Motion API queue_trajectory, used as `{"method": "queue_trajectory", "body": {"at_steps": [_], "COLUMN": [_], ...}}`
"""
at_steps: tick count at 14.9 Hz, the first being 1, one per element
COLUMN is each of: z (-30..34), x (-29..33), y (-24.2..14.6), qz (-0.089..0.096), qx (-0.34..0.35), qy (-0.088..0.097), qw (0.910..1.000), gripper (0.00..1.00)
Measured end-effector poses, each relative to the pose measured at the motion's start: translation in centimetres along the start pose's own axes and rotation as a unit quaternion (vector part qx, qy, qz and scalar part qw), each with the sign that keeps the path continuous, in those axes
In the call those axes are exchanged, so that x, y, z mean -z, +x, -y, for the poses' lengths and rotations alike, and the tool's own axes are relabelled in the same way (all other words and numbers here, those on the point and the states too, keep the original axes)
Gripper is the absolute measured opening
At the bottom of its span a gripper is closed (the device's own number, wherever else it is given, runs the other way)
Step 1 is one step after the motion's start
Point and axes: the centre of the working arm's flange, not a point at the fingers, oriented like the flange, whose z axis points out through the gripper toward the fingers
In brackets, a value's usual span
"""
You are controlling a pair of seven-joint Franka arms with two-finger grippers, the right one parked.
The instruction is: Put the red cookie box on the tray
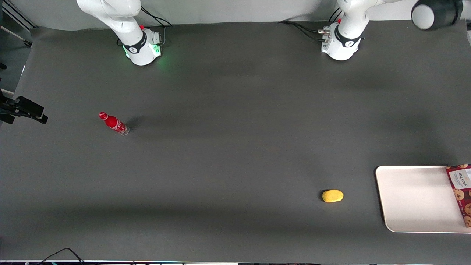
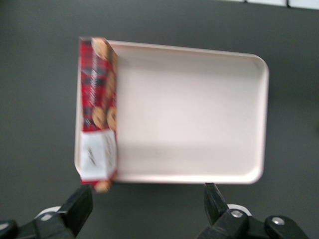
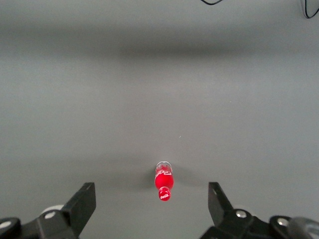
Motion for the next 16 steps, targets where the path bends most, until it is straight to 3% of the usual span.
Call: {"method": "queue_trajectory", "body": {"at_steps": [2, 4, 7, 12, 16], "z": [-4.7, -10.1, -17.5, -27.5, -31.4], "x": [3.5, 6.9, 11.3, 16.2, 17.8], "y": [-1.7, -3.4, -7.1, -15.1, -19.8], "qz": [0.033, 0.050, 0.051, 0.070, 0.064], "qx": [0.008, -0.006, -0.013, -0.020, -0.033], "qy": [-0.012, -0.003, -0.008, 0.024, 0.047], "qw": [0.9993, 0.9987, 0.9986, 0.9970, 0.9963], "gripper": [1.00, 1.00, 1.00, 1.00, 1.00]}}
